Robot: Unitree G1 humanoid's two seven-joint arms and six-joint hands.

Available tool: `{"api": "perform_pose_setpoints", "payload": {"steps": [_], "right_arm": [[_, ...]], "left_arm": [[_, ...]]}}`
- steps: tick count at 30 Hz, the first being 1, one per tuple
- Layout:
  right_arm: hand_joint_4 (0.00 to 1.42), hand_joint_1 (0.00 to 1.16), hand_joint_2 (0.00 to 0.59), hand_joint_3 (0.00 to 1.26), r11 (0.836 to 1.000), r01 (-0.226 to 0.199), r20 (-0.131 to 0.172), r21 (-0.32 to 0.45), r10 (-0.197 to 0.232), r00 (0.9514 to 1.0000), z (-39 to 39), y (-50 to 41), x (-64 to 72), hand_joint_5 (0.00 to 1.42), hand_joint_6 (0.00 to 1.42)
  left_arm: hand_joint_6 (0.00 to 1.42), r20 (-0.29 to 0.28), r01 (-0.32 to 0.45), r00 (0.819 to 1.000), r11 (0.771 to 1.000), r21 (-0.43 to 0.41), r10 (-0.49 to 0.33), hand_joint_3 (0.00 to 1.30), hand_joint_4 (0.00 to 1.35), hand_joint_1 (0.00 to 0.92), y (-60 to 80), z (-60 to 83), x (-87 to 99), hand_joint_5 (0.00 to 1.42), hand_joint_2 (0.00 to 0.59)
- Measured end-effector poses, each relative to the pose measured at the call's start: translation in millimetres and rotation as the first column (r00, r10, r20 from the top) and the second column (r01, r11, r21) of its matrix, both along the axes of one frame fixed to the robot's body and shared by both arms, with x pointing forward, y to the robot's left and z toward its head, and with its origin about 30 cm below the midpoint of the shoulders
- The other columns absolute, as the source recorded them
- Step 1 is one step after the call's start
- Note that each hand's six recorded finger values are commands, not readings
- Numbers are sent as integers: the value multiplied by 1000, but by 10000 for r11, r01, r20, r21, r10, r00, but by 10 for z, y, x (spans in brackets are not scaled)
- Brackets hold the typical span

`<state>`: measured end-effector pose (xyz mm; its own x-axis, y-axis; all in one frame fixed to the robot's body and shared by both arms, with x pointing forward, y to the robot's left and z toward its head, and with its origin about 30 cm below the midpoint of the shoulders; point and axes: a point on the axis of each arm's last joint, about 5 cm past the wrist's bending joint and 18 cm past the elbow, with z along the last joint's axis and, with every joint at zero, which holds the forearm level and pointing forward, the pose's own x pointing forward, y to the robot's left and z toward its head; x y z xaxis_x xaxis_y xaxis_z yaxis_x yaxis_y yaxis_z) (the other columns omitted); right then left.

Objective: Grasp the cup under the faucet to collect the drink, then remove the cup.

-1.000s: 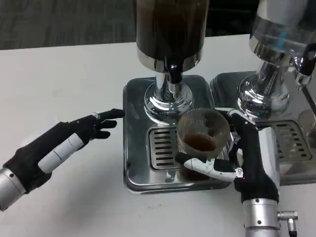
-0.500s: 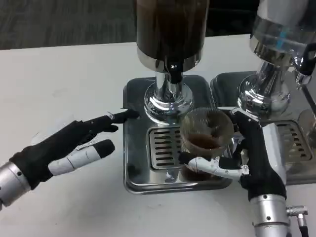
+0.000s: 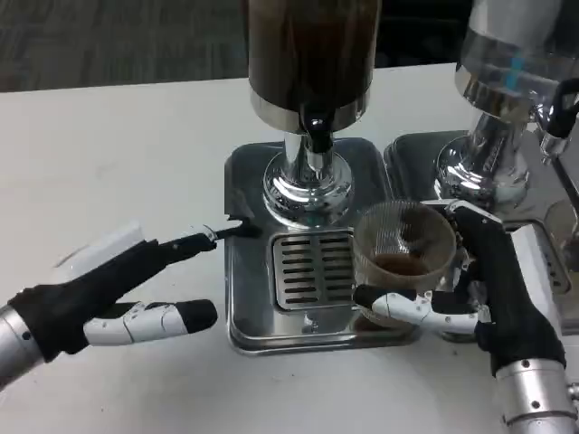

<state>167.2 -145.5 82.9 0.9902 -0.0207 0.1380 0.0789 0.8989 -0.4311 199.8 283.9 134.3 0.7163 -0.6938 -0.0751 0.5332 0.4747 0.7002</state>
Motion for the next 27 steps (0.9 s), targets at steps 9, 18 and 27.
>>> {"api": "perform_pose_setpoints", "payload": {"steps": [9,18,27], "right_arm": [[1034,1160,126,978,9997,-222,-53,-114,222,9997,132,-119,-99,1178,1386],[1035,1162,126,983,9974,-683,-41,-222,682,9977,266,-192,-236,1190,1386],[1048,1162,133,983,9957,-862,24,-331,864,9963,365,-263,-358,1192,1386]], "left_arm": [[92,460,863,9948,9928,830,-903,131,0,0,-20,63,-61,25,60],[90,1221,1815,9711,9666,1811,-2052,128,0,0,-13,236,-112,20,59],[47,1665,2414,9448,9433,2278,-2820,80,0,0,-27,300,-202,0,43]]}}
